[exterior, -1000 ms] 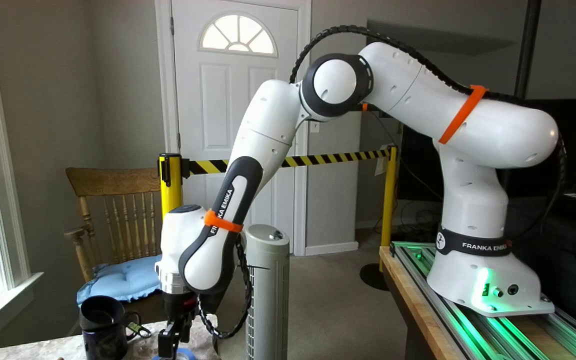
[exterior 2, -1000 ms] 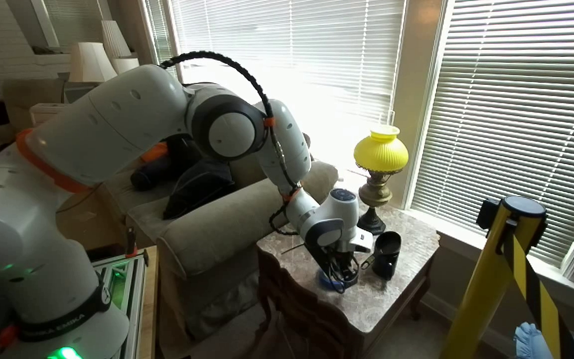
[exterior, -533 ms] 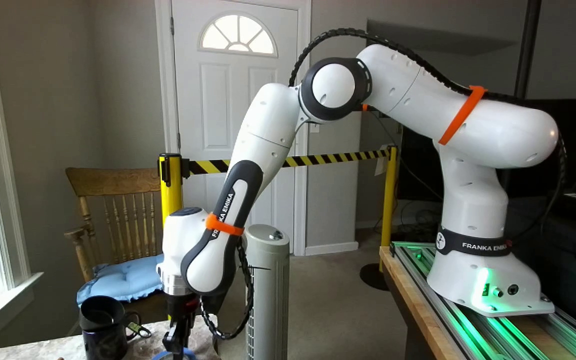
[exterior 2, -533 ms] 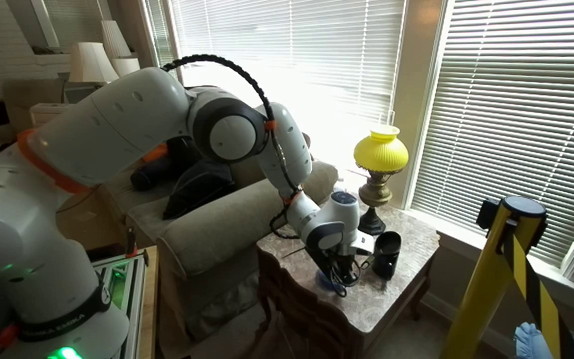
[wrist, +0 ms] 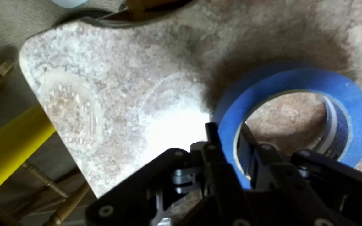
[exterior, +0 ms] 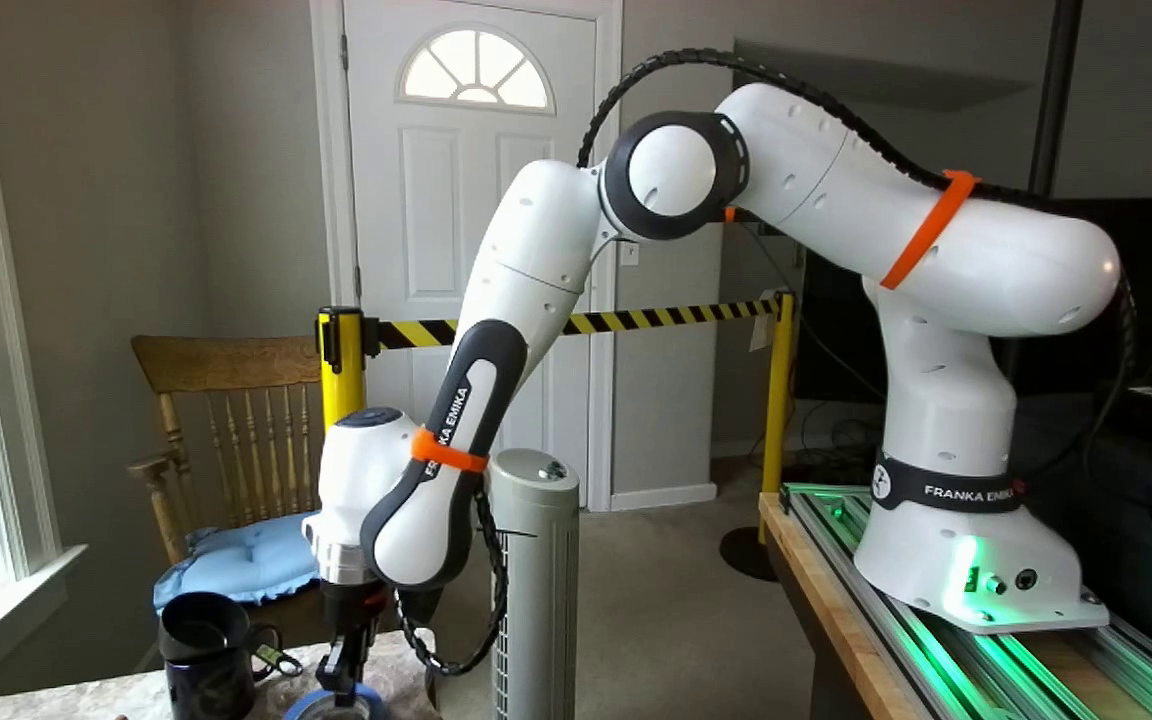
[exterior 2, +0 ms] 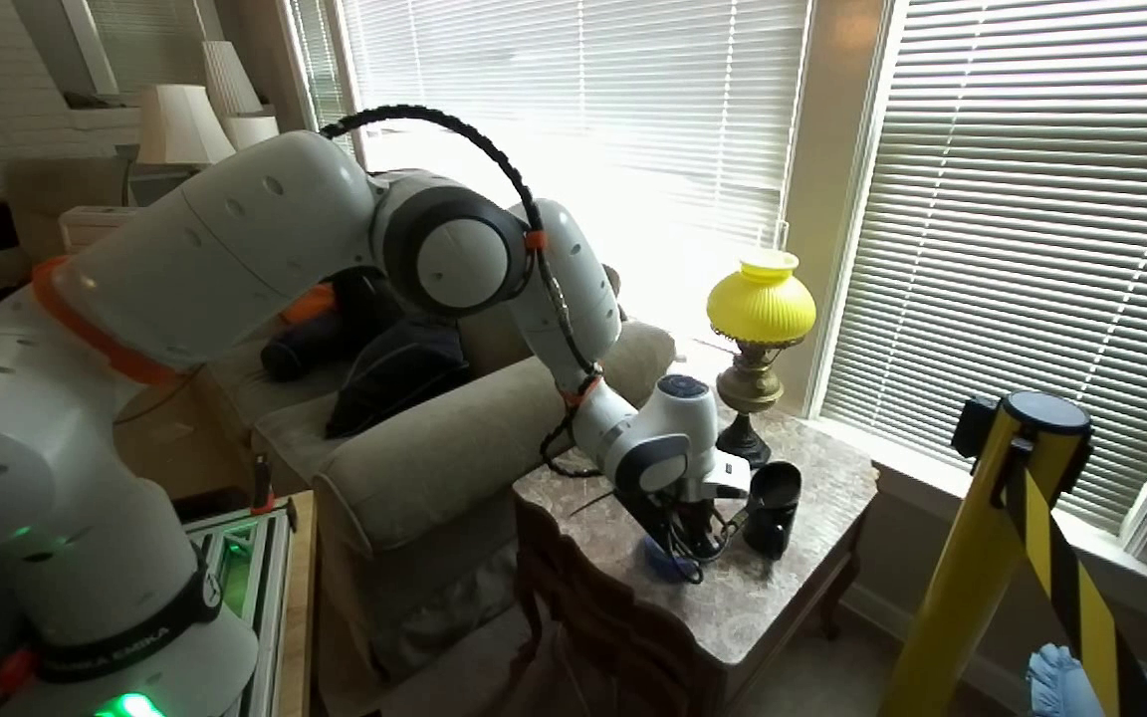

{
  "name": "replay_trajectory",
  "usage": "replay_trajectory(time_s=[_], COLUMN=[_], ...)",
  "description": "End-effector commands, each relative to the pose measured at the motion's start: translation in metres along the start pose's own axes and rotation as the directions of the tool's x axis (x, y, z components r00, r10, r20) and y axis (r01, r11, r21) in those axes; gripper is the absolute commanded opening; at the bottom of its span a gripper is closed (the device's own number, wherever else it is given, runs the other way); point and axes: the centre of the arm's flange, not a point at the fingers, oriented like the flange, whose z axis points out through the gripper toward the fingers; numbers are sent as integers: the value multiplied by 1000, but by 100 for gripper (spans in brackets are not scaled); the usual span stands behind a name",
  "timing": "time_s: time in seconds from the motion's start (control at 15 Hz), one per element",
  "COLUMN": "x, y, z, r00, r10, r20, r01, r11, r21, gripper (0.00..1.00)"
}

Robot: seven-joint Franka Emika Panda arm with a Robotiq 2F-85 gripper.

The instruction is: Turn the seal tape

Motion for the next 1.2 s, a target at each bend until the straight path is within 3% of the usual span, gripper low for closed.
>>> replay_trajectory(time_s=[0.0,0.27,0.47,0.67,0.87,1.13], x=[-4,-1,-6,-14,-27,-36], y=[-16,-29,-40,-55,-71,-80], z=[-30,-46,-56,-57,-51,-41], r00=[995,971,955,954,959,953], r10=[-42,-115,-170,-198,-213,-227], r20=[-88,-208,-242,-224,-185,-201], r01=[31,50,62,82,113,107], r11=[992,955,915,894,890,873], r21=[-123,-292,-398,-441,-441,-476], gripper=[5,5,5,5,5,5])
